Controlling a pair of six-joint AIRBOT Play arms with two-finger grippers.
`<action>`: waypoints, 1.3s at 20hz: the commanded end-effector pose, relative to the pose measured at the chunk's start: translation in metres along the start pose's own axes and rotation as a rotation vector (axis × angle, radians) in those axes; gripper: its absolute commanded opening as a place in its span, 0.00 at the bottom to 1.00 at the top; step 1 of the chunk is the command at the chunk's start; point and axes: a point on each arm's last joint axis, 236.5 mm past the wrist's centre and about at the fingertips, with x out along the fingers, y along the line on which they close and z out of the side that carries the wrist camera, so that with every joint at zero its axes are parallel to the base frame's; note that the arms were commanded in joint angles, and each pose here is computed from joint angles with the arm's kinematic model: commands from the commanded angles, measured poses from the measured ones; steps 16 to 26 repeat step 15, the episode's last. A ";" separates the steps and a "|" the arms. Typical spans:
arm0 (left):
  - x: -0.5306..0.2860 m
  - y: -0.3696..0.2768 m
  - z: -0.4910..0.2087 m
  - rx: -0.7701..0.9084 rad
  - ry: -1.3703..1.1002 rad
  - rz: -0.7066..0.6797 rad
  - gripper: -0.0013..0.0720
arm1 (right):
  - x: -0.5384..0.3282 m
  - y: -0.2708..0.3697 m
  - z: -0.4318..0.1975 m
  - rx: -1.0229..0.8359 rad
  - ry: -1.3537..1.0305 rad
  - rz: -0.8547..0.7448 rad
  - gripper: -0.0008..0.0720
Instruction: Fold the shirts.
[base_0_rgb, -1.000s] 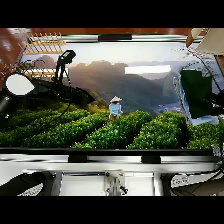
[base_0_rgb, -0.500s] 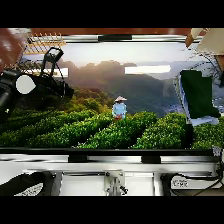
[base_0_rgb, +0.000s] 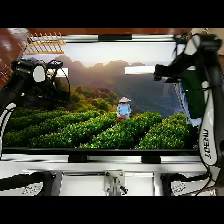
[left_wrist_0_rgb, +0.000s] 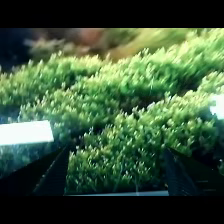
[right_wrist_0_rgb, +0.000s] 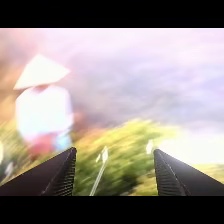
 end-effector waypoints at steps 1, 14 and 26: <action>0.005 0.003 -0.002 -0.009 0.024 0.012 0.96 | 0.025 0.055 -0.020 -0.074 0.067 0.051 0.83; 0.004 -0.019 0.013 -0.020 -0.038 -0.079 0.93 | 0.024 0.096 -0.029 -0.132 0.062 0.110 0.83; 0.004 -0.019 0.013 -0.020 -0.038 -0.079 0.93 | 0.024 0.096 -0.029 -0.132 0.062 0.110 0.83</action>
